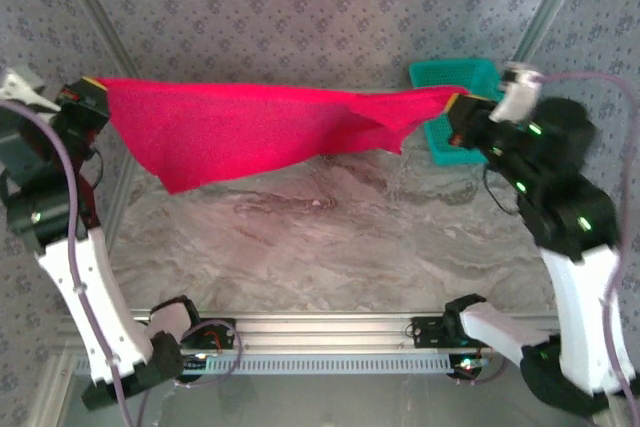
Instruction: Fold the inside-out t-shirt
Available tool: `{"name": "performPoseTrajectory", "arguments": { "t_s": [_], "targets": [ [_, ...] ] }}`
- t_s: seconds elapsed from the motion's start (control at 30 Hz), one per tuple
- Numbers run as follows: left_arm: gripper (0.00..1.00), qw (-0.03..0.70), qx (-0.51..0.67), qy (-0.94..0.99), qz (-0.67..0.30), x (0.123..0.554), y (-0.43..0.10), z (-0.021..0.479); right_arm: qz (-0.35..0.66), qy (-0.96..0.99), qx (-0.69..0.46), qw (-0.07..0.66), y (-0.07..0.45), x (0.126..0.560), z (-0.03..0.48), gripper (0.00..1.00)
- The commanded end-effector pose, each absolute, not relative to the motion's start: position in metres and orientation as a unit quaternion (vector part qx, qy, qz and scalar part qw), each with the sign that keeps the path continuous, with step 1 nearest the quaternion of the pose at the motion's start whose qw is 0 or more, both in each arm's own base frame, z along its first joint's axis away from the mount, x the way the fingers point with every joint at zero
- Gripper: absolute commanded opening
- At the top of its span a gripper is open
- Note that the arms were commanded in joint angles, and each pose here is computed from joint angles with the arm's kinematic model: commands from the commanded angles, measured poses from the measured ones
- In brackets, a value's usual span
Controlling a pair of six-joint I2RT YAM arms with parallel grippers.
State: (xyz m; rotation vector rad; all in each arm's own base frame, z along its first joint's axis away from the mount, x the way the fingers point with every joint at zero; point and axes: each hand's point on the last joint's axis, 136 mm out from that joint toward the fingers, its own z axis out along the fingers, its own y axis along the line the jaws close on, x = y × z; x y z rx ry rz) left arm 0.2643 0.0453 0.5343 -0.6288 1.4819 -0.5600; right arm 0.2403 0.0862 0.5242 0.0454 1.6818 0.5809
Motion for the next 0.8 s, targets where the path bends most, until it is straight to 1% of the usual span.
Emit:
{"name": "performPoseTrajectory", "arguments": {
  "t_s": [0.0, 0.1, 0.17, 0.27, 0.33, 0.4, 0.53, 0.6, 0.67, 0.77],
  "targets": [
    [0.0, 0.705, -0.257, 0.63, -0.199, 0.231, 0.045, 0.573, 0.243, 0.675, -0.003, 0.696, 0.072, 0.206, 0.572, 0.0],
    [0.0, 0.731, -0.247, 0.614, -0.168, 0.211, 0.044, 0.606, 0.227, 0.656, -0.003, 0.72, 0.061, 0.189, 0.594, 0.0],
    [0.0, 0.744, -0.244, 0.604, -0.148, 0.206, 0.048, 0.619, 0.208, 0.65, 0.002, 0.731, 0.054, 0.188, 0.604, 0.0],
    [0.0, 0.743, -0.247, 0.607, -0.135, 0.217, 0.056, 0.621, 0.184, 0.654, 0.009, 0.734, 0.052, 0.205, 0.607, 0.0],
    [0.0, 0.729, -0.25, 0.621, -0.145, 0.239, 0.061, 0.609, 0.171, 0.668, 0.01, 0.725, 0.056, 0.225, 0.602, 0.0],
    [0.0, 0.705, -0.256, 0.64, -0.166, 0.268, 0.067, 0.585, 0.147, 0.686, 0.017, 0.713, 0.058, 0.253, 0.591, 0.0],
    [0.0, 0.637, -0.287, 0.688, -0.198, 0.346, 0.089, 0.503, 0.102, 0.731, 0.029, 0.675, 0.063, 0.328, 0.554, 0.0],
    [0.0, 0.601, -0.299, 0.711, -0.208, 0.382, 0.095, 0.454, 0.095, 0.763, 0.037, 0.639, 0.068, 0.372, 0.52, 0.0],
    [0.0, 0.558, -0.306, 0.741, -0.212, 0.417, 0.095, 0.398, 0.103, 0.799, 0.043, 0.592, 0.077, 0.419, 0.473, 0.0],
    [0.0, 0.505, -0.307, 0.778, -0.213, 0.458, 0.086, 0.321, 0.113, 0.841, 0.057, 0.526, 0.089, 0.474, 0.402, 0.0]
  ]
}}
